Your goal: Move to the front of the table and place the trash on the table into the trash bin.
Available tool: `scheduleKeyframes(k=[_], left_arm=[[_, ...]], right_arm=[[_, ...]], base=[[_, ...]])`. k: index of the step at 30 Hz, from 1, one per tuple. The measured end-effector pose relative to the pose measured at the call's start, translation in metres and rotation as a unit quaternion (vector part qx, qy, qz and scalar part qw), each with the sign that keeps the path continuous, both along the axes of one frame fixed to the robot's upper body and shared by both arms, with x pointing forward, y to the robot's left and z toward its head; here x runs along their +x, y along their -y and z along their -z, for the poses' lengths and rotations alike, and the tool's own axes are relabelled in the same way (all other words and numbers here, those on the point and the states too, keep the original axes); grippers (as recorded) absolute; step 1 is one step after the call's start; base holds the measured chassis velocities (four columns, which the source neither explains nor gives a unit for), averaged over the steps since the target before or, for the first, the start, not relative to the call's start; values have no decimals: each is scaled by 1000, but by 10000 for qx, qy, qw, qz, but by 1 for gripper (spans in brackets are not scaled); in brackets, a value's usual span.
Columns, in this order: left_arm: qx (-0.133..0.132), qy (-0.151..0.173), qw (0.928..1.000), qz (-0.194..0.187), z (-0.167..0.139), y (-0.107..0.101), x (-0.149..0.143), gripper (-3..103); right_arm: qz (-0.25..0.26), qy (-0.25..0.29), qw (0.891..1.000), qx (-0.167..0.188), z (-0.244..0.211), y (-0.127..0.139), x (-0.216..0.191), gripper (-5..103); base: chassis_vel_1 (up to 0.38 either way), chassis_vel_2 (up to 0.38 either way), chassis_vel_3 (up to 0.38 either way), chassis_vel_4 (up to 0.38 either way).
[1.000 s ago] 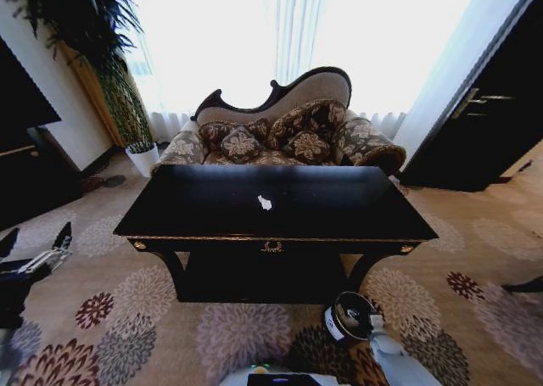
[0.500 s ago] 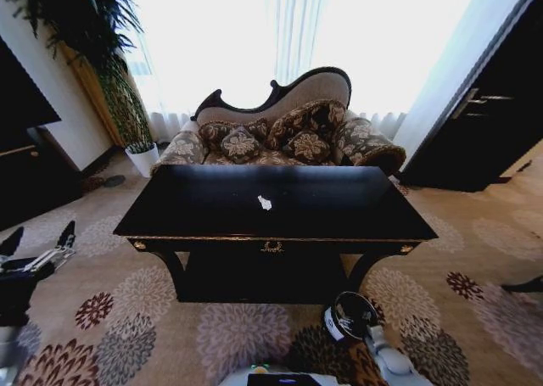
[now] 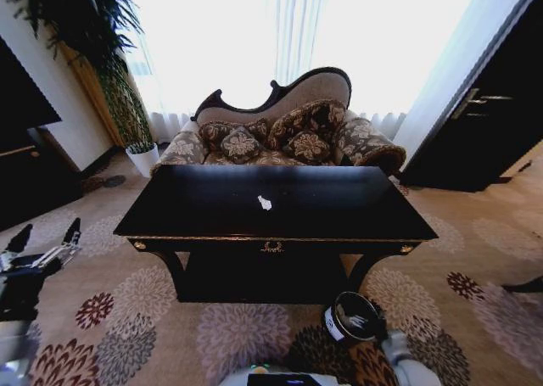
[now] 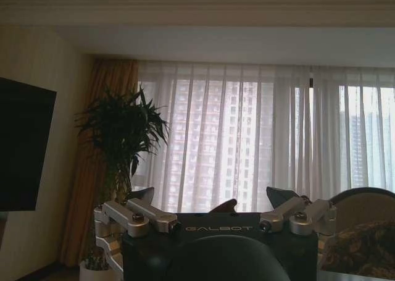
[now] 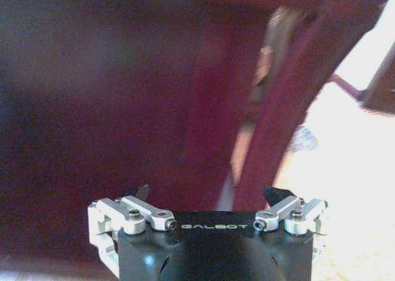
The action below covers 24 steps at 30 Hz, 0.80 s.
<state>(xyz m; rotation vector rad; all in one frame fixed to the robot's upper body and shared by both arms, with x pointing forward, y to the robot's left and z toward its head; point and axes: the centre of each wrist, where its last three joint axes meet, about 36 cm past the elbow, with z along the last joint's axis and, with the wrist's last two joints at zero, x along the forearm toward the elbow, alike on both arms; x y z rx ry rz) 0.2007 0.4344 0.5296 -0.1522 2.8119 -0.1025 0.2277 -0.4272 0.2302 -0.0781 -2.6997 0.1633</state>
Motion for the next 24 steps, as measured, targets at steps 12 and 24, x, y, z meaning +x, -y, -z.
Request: scheduleKeyframes(k=[12, 24], left_arm=[[-44, 22, 10000, -5, 1, -4, 4, 100], [-54, 16, 10000, -26, 3, -7, 4, 100]], right_arm=[[312, 984, 9946, 110, -114, 23, 3, 100], [128, 1920, 9813, 71, -191, 22, 19, 100]], base=[[0, 0, 0, 0], [0, 0, 0, 0]])
